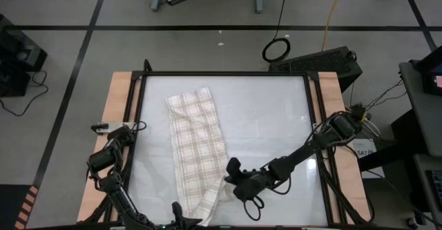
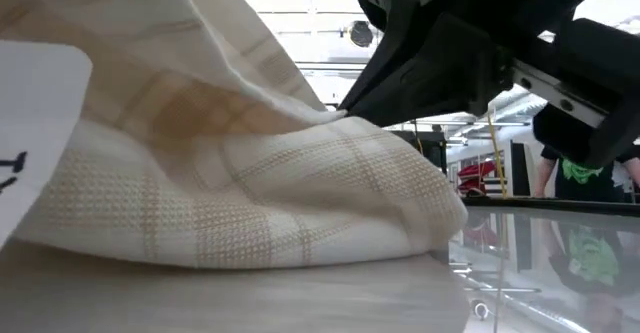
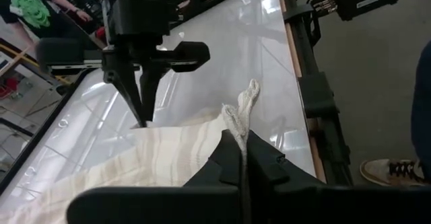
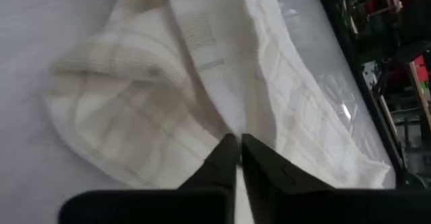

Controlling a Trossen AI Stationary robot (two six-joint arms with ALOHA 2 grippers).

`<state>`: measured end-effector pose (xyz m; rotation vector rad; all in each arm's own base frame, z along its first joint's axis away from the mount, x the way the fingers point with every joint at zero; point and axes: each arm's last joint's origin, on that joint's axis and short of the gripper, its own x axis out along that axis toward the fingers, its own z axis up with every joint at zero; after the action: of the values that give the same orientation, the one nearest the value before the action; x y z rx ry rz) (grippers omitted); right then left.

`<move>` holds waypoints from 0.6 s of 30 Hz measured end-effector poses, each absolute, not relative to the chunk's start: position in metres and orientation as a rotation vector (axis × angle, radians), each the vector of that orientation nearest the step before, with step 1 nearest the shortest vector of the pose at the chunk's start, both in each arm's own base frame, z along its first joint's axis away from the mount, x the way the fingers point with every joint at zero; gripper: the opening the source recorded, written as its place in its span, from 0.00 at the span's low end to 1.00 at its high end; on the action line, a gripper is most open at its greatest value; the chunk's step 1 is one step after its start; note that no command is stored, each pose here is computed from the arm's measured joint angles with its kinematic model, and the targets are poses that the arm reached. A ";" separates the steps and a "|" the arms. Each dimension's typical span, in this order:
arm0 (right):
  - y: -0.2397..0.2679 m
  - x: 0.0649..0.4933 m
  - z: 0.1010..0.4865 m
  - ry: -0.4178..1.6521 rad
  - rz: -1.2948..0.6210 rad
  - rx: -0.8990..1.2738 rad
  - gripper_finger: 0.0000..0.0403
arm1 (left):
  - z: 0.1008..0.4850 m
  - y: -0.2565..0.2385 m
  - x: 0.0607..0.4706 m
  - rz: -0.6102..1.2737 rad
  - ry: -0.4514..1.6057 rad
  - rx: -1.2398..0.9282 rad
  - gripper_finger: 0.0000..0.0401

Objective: Roll towel
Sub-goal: Roll the white-brown patterned towel

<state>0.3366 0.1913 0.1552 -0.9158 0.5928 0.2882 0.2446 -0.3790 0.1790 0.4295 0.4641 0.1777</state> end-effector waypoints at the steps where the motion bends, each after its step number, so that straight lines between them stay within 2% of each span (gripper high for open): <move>1: 0.192 0.336 0.156 0.592 0.286 -0.903 0.02 | 0.179 -0.379 0.245 0.179 0.463 0.430 0.00; 7: 0.202 0.328 0.176 0.657 0.284 -0.815 0.01 | 0.180 -0.375 0.244 0.257 0.406 0.504 0.01; 14: 0.190 0.300 0.257 0.756 0.206 -0.658 0.00 | 0.186 -0.350 0.255 0.529 0.234 0.802 0.01; 18: 0.180 0.275 0.307 0.705 0.202 -0.505 0.00 | 0.196 -0.333 0.272 0.584 0.248 0.780 0.02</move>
<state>0.2748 0.1800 0.3069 -0.5054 0.7047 0.2018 0.2718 -0.3327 0.1957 0.7795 0.2477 0.5841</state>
